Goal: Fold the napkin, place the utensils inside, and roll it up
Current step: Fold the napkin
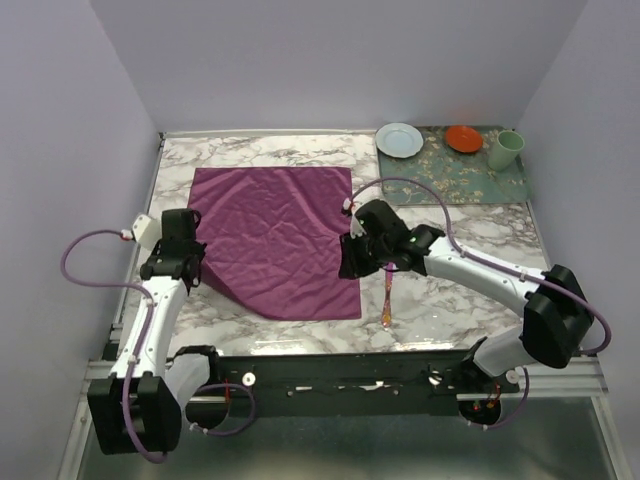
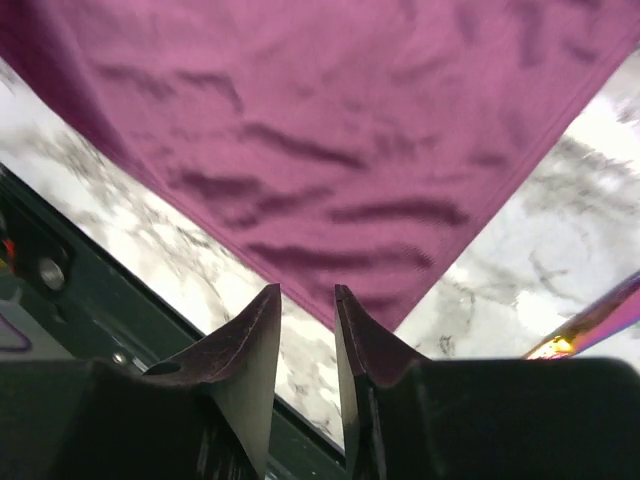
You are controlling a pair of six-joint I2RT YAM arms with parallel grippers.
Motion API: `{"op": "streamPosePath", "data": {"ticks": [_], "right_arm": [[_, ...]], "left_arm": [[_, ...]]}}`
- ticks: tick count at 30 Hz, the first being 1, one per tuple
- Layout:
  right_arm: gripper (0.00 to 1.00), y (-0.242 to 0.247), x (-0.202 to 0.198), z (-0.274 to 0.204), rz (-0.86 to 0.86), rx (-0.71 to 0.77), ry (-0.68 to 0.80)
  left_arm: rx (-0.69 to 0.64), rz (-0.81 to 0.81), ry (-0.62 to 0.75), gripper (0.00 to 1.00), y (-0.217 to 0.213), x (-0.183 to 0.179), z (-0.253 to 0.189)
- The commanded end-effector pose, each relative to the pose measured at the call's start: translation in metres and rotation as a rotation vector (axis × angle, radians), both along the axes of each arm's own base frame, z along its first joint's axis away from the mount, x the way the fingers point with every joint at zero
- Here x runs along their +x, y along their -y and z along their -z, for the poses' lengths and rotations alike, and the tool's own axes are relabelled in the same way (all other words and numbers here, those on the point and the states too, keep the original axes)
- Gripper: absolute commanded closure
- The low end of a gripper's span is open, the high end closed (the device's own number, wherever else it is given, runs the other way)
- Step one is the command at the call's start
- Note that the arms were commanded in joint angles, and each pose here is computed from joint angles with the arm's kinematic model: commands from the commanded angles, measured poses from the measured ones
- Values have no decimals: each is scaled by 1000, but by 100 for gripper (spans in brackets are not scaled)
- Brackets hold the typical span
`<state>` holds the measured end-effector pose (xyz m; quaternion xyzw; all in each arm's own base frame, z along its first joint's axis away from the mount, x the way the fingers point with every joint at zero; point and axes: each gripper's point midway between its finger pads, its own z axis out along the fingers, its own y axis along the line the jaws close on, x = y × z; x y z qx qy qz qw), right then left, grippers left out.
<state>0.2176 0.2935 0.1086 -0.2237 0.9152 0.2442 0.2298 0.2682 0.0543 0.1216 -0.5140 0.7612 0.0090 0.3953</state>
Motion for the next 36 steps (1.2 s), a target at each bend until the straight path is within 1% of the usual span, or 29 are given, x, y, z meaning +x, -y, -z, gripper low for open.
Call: {"op": "streamPosePath", "data": {"ticks": [1, 3, 4, 5, 7, 9, 10, 11, 13, 14, 20, 23, 26, 31, 33, 34, 35, 36], "right_arm": [[63, 8, 34, -44, 46, 114, 36], [62, 14, 44, -51, 66, 131, 49], [62, 21, 53, -56, 89, 149, 47], [62, 25, 57, -59, 98, 160, 46], [62, 38, 68, -67, 136, 181, 60], [62, 46, 74, -71, 153, 179, 80], [61, 53, 79, -74, 171, 179, 93], [61, 55, 81, -74, 176, 176, 99], [61, 64, 87, -73, 198, 169, 100], [61, 67, 89, -71, 204, 165, 97], [61, 87, 102, -59, 255, 142, 84], [61, 94, 107, -56, 276, 140, 73], [61, 97, 110, -56, 283, 145, 67], [61, 98, 114, -48, 286, 136, 53], [61, 92, 116, -35, 272, 142, 16], [57, 89, 119, -29, 265, 146, -1], [54, 80, 116, -12, 236, 165, -71], [54, 74, 111, -5, 222, 193, -106]], "left_arm": [[75, 126, 115, 100, 32, 51, -40], [107, 254, 149, 100, 66, 82, -57], [123, 288, 146, 100, 76, 92, -61], [133, 338, 143, 100, 95, 109, -68], [150, 412, 156, 100, 113, 129, -75], [134, 479, 165, 100, 137, 150, -72], [129, 502, 191, 100, 145, 161, -76], [106, 541, 189, 100, 158, 177, -71], [84, 589, 177, 100, 173, 194, -67], [84, 620, 175, 100, 184, 214, -66], [54, 790, 203, 100, 243, 262, -60], [32, 871, 204, 100, 269, 278, -50], [28, 930, 193, 100, 286, 287, -39], [35, 1003, 189, 100, 303, 290, -33], [52, 1017, 184, 100, 304, 288, -31], [52, 1025, 184, 100, 304, 287, -31], [57, 1028, 184, 100, 304, 287, -30], [37, 1063, 192, 100, 311, 284, -32]]}}
